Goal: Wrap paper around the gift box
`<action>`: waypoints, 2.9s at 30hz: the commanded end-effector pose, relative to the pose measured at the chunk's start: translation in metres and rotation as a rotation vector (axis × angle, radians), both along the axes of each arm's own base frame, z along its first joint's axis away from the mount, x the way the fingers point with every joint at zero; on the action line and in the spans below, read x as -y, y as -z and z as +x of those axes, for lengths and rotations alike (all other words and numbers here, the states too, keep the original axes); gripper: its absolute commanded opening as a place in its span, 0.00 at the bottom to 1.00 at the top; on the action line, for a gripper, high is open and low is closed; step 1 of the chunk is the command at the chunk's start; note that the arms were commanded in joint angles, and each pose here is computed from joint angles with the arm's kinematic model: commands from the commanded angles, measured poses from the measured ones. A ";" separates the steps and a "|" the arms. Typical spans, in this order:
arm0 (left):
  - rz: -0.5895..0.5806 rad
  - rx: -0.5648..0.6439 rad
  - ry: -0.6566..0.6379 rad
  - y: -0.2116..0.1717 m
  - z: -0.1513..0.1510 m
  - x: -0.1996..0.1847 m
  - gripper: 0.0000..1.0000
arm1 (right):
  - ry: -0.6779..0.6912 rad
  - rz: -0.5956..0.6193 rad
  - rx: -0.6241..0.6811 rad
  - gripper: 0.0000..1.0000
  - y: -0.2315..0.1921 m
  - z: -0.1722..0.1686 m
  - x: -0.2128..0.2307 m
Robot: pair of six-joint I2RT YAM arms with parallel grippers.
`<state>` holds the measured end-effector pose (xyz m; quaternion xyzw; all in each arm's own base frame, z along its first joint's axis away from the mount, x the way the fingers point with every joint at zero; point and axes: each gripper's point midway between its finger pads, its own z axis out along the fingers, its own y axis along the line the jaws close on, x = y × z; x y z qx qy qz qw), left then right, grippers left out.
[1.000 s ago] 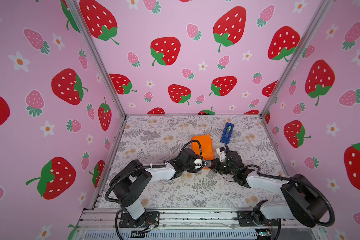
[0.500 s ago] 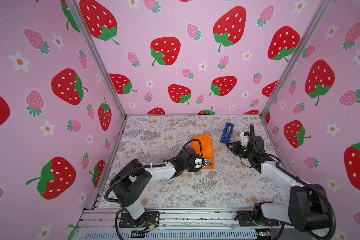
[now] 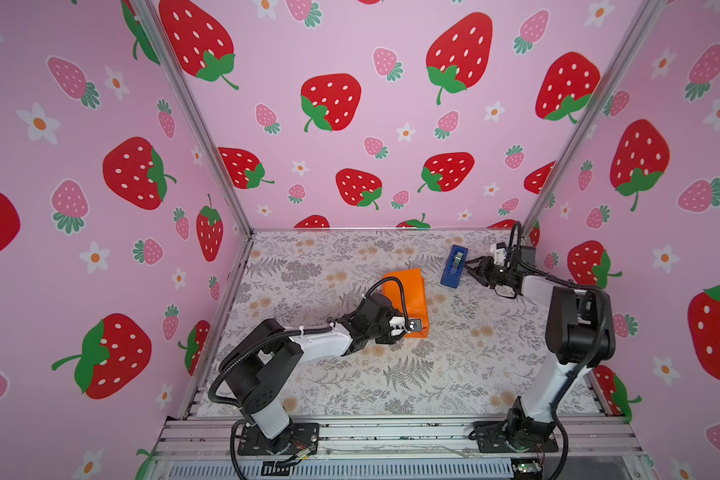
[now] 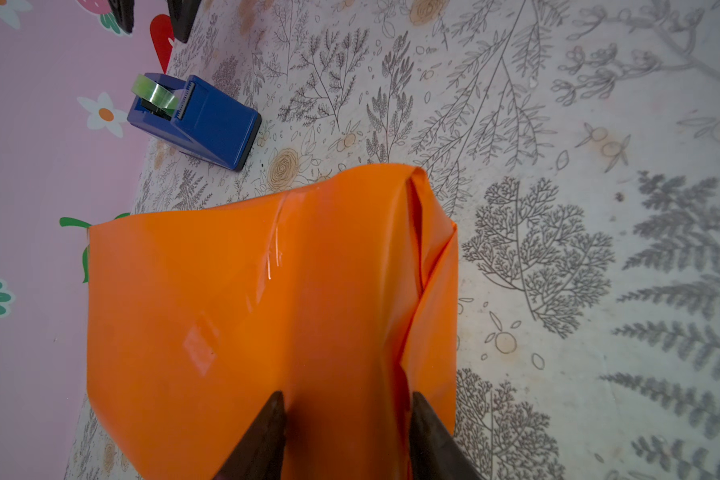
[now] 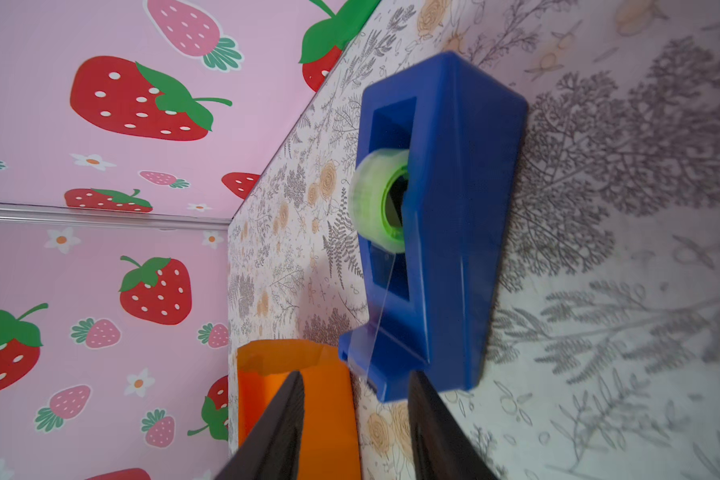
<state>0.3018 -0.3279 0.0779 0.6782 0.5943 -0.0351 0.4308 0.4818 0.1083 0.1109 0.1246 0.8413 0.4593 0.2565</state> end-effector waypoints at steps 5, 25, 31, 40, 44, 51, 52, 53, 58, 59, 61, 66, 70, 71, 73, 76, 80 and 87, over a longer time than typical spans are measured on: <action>0.118 -0.170 -0.004 0.047 -0.022 -0.020 0.48 | -0.098 0.134 -0.028 0.35 0.011 0.013 -0.024; 0.136 -0.196 0.011 0.050 -0.025 -0.019 0.48 | -0.074 0.238 -0.029 0.00 -0.011 0.014 -0.043; 0.136 -0.194 0.011 0.049 -0.025 -0.019 0.48 | -0.088 0.235 -0.003 0.00 -0.035 -0.003 -0.046; 0.143 -0.196 0.012 0.050 -0.025 -0.020 0.48 | -0.165 0.219 -0.057 0.00 -0.025 -0.071 -0.069; 0.144 -0.193 0.008 0.049 -0.024 -0.020 0.48 | -0.201 0.193 -0.092 0.00 -0.010 -0.107 -0.081; 0.155 -0.187 0.008 0.050 -0.023 -0.022 0.48 | -0.200 0.125 -0.170 0.00 0.032 -0.147 -0.085; 0.153 -0.184 0.008 0.049 -0.023 -0.021 0.48 | -0.199 0.118 -0.181 0.00 0.038 -0.150 -0.084; 0.154 -0.185 0.007 0.049 -0.023 -0.022 0.48 | -0.197 0.107 -0.192 0.00 0.045 -0.151 -0.083; 0.156 -0.190 0.006 0.051 -0.024 -0.022 0.48 | -0.193 0.037 -0.244 0.00 0.079 -0.157 -0.077; 0.156 -0.189 0.008 0.050 -0.023 -0.022 0.47 | -0.189 0.009 -0.257 0.00 0.087 -0.158 -0.074; 0.160 -0.193 0.008 0.051 -0.024 -0.022 0.47 | -0.182 -0.040 -0.287 0.00 0.103 -0.163 -0.069; 0.162 -0.191 0.010 0.050 -0.024 -0.022 0.47 | -0.180 -0.071 -0.341 0.00 0.125 -0.177 -0.063; 0.164 -0.190 0.010 0.051 -0.024 -0.023 0.47 | -0.173 -0.096 -0.376 0.00 0.135 -0.184 -0.058; 0.165 -0.193 0.010 0.051 -0.024 -0.023 0.47 | -0.173 -0.101 -0.385 0.00 0.136 -0.186 -0.057; 0.165 -0.194 0.010 0.051 -0.024 -0.023 0.47 | -0.161 -0.120 -0.399 0.00 0.139 -0.191 -0.052; 0.165 -0.192 0.012 0.051 -0.024 -0.023 0.47 | -0.151 -0.139 -0.419 0.00 0.143 -0.198 -0.045; 0.171 -0.200 0.010 0.052 -0.025 -0.023 0.47 | -0.162 -0.164 -0.437 0.00 0.147 -0.204 -0.040; 0.173 -0.208 0.011 0.053 -0.026 -0.023 0.47 | -0.186 -0.189 -0.454 0.00 0.148 -0.212 -0.037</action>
